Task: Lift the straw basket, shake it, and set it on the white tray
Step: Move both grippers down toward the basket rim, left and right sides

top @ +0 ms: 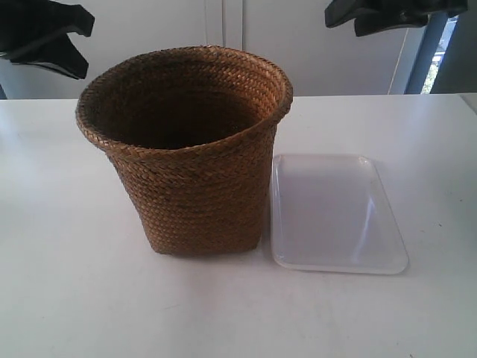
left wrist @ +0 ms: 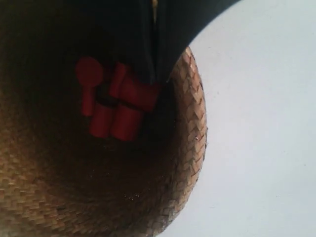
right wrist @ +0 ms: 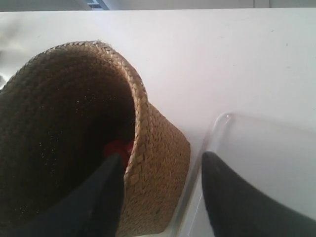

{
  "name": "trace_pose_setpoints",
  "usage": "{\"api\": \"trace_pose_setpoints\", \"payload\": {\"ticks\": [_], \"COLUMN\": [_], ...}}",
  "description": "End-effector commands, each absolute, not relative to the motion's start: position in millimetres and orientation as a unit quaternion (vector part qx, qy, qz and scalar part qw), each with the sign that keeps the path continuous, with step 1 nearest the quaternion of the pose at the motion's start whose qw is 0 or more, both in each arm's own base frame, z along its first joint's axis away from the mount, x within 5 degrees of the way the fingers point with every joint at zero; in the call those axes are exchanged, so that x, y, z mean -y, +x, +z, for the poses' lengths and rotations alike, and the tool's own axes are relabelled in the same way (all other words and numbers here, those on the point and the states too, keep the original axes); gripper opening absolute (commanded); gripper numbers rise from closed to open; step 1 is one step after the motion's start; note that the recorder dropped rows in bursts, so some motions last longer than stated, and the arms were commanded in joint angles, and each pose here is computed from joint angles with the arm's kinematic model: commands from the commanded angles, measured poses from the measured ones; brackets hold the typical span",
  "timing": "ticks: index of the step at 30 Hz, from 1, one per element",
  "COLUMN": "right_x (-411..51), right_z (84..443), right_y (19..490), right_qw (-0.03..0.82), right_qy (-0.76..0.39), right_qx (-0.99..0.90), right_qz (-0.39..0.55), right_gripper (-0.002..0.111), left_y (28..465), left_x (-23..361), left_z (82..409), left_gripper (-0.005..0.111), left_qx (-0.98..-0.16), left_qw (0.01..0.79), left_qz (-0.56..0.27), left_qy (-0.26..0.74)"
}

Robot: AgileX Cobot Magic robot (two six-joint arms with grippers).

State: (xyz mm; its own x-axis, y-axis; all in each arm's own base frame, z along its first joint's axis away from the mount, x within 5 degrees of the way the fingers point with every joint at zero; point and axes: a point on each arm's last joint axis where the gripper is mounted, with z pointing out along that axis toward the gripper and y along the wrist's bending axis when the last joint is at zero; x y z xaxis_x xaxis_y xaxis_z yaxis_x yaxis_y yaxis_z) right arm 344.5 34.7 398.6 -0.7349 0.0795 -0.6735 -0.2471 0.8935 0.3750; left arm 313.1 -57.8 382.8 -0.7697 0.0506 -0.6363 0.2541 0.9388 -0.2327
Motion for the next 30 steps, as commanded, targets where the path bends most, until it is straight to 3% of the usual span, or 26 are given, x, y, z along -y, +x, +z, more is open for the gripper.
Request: {"api": "trace_pose_setpoints", "payload": {"ticks": [1, 5, 9, 13, 16, 22, 30], "right_x": [-34, -37, -47, -62, -63, -69, -68], "right_z": [401, 400, 390, 374, 380, 350, 343], "right_y": [350, 351, 354, 366, 371, 378, 384], "right_qw": [0.379, 0.37, 0.331, 0.317, 0.346, 0.263, 0.268], "right_qy": [-0.034, -0.02, -0.027, -0.035, -0.011, -0.032, -0.032], "right_qx": [-0.898, -0.895, -0.901, -0.902, -0.885, -0.907, -0.911], "right_qz": [0.224, 0.25, 0.28, 0.291, 0.31, 0.327, 0.31], "right_gripper": [0.053, 0.053, 0.066, 0.066, 0.065, 0.067, 0.071], "left_y": [324, 328, 331, 333, 333, 338, 342], "left_x": [51, 37, 34, 34, 36, 40, 40], "left_z": [384, 377, 369, 363, 364, 355, 356], "left_gripper": [0.005, 0.02, 0.04, 0.05, 0.05, 0.05, 0.05], "left_qx": [-0.939, -0.949, -0.955, -0.959, -0.958, -0.959, -0.956], "left_qw": [0.307, 0.284, 0.262, 0.247, 0.244, 0.227, 0.239], "left_qz": [-0.128, -0.12, -0.125, -0.129, -0.139, -0.161, -0.161], "left_qy": [0.083, 0.067, 0.06, 0.06, 0.058, 0.054, 0.051]}}
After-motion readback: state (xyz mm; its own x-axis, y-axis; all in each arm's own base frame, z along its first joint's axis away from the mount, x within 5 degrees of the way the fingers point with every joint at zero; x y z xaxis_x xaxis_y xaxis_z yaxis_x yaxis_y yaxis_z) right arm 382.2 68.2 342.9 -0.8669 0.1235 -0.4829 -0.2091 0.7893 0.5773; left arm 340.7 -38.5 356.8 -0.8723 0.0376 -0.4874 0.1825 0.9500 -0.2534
